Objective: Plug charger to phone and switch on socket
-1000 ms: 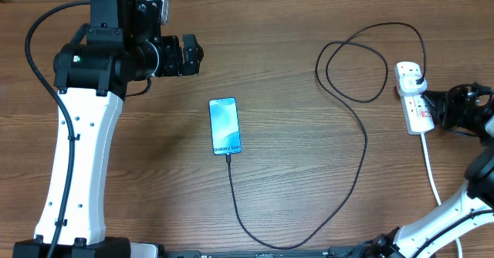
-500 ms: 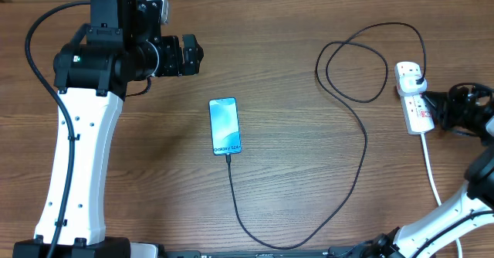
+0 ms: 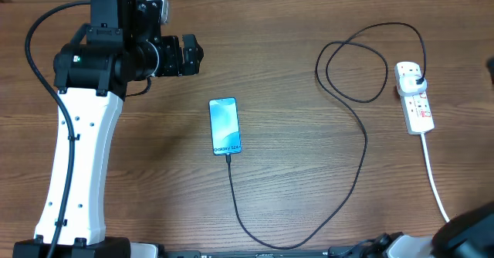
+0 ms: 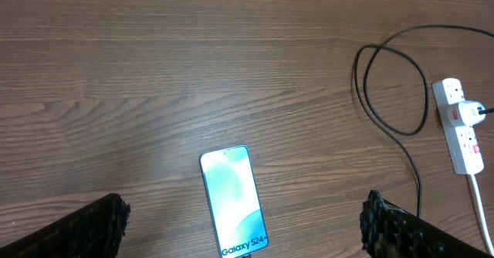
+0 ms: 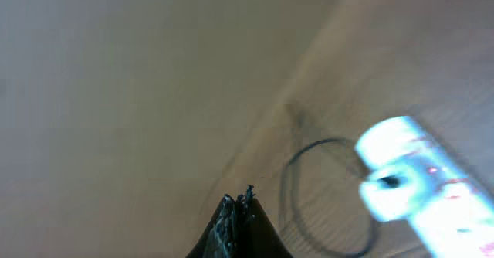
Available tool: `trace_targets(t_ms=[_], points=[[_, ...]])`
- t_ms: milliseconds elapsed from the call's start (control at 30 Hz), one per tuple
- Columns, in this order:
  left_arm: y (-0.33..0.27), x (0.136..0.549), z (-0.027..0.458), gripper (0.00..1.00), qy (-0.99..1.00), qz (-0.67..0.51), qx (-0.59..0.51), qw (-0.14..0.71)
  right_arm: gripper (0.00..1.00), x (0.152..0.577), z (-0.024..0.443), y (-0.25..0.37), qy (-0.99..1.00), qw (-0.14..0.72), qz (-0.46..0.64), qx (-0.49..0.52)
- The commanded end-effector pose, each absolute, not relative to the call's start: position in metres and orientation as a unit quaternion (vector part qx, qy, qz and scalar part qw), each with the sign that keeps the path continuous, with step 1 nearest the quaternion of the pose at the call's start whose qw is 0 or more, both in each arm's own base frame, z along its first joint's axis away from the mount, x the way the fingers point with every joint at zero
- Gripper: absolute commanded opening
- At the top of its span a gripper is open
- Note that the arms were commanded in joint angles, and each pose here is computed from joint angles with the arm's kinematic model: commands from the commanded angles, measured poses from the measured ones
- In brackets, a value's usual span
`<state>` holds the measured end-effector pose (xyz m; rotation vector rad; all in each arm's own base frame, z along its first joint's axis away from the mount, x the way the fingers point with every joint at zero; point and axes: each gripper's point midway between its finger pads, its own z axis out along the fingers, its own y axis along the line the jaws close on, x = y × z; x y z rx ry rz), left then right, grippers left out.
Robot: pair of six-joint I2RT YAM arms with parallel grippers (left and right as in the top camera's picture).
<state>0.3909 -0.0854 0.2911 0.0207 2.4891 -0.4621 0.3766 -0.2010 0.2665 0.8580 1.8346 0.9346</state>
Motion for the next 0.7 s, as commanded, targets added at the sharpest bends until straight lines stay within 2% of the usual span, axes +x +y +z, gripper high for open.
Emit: trace_targets(t_ms=[0, 100, 200, 433, 600, 667], points=[[-0.083, 0.393, 0.291, 0.99, 0.938, -0.168, 0.013, 0.303, 0.04, 0.372, 0.334, -0.133, 0.758, 0.49, 0.364, 0.231], [-0.083, 0.393, 0.291, 1.0, 0.938, -0.168, 0.013, 0.303, 0.04, 0.365, 0.359, -0.079, 0.773, 0.504, 0.335, 0.19], [-0.083, 0.393, 0.291, 1.0, 0.938, -0.168, 0.013, 0.303, 0.04, 0.356, 0.361, -0.033, 0.799, 0.497, 0.299, 0.16], [-0.082, 0.393, 0.291, 1.0, 0.938, -0.168, 0.013, 0.303, 0.04, 0.323, 0.298, 0.041, 0.897, 0.399, 0.15, 0.117], [-0.083, 0.393, 0.291, 1.0, 0.938, -0.168, 0.013, 0.303, 0.04, 0.304, 0.281, 0.074, 0.922, 0.372, 0.091, 0.058], [-0.083, 0.393, 0.291, 1.0, 0.938, -0.168, 0.013, 0.303, 0.11, 0.298, 0.277, 0.082, 0.926, 0.362, 0.094, 0.044]])
